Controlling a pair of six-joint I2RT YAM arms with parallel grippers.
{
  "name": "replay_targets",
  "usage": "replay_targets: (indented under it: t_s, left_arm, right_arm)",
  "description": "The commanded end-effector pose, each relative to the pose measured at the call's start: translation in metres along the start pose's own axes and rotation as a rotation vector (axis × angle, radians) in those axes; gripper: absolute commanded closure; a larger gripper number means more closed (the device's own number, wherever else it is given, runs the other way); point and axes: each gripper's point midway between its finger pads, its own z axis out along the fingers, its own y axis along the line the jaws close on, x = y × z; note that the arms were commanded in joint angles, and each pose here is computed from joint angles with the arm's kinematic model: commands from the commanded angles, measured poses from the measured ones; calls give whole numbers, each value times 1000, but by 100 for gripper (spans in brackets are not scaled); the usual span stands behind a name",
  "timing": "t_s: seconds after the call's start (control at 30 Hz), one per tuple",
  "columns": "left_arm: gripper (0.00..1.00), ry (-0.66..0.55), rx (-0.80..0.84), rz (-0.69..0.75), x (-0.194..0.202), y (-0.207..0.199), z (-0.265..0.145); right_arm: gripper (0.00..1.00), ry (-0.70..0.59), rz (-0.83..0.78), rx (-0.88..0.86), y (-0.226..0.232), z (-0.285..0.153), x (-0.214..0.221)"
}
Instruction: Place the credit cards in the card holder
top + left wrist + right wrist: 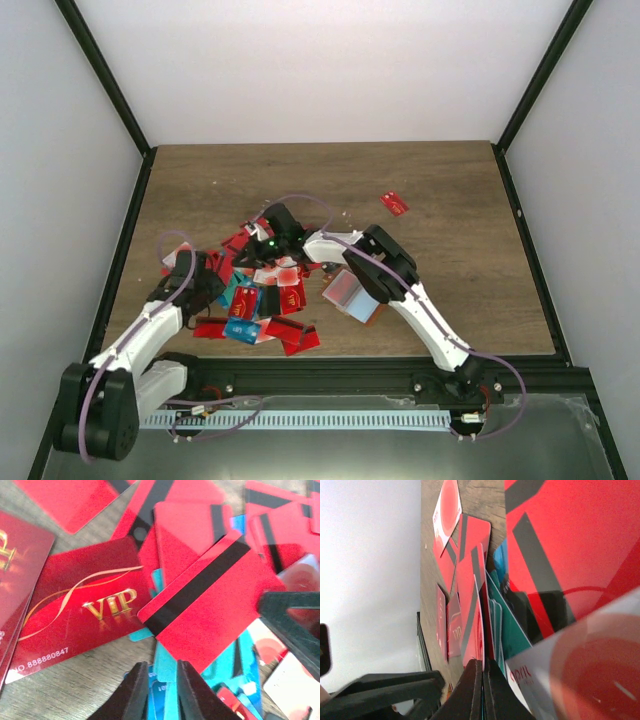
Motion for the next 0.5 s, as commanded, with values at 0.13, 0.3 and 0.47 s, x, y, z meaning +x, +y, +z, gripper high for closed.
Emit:
replay_targets:
  t_s: [0.13,0.3,0.47]
  left_arm:
    - [70,-47,156,63,-23,-42,-35]
    - [59,-94,219,129,-40,-61,-54]
    - [45,-151,269,190,-55,-77,-75]
  right_arm:
    - [99,-53,-44,-39,2,-42,-8]
    - [99,-68,-87,-73,14,-61,-8]
    - [99,-81,-132,-89,30,-79,-4]
